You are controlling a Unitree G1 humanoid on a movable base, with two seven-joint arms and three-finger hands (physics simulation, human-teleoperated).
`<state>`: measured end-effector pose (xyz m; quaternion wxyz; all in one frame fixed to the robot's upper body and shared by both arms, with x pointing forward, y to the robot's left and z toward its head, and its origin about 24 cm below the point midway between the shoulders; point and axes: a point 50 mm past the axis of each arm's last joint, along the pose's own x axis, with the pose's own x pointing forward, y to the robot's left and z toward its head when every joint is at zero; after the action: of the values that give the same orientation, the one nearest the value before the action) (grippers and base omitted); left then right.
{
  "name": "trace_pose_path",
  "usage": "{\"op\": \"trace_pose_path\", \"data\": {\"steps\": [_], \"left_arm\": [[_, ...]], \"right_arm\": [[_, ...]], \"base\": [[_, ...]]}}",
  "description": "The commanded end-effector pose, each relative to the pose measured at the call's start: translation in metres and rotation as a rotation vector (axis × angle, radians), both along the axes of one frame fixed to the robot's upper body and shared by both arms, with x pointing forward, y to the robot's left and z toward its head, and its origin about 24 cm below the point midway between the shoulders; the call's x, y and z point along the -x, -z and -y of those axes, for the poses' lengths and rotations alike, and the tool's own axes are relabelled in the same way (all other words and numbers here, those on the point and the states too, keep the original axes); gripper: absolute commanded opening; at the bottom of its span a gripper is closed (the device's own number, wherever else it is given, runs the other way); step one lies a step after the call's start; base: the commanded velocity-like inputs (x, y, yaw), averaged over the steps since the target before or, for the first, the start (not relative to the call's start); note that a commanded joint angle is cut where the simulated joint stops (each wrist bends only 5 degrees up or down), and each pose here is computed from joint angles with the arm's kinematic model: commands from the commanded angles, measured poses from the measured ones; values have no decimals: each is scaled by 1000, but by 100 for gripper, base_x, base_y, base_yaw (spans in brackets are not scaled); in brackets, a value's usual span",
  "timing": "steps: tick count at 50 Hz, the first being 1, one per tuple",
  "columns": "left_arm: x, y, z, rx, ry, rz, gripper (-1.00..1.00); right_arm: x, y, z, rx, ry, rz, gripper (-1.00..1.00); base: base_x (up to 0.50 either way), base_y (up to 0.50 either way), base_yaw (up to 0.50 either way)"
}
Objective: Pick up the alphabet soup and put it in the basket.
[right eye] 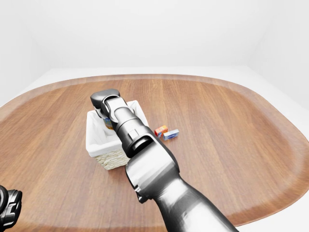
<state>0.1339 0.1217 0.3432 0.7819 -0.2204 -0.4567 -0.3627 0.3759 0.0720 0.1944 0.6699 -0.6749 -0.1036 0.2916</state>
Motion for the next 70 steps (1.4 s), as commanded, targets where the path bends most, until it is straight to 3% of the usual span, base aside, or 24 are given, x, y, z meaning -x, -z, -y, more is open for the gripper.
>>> {"op": "trace_pose_path", "data": {"steps": [1,57,58,70], "left_arm": [[0,0,1,0,5,2,100],[2,-2,6,-33,43,4,100],[2,-2,6,-33,46,4,100],[2,-1,7,-34,39,3,100]], "right_arm": [[2,5,-2,-4,1,7,-94],[7,24,-5,20,-3,-26,-95],[7,25,-4,27,3,-28,100],[8,26,-5,25,-6,-54,100]], "base": [[0,0,0],[0,0,0],[0,0,0],[0,0,0]]}}
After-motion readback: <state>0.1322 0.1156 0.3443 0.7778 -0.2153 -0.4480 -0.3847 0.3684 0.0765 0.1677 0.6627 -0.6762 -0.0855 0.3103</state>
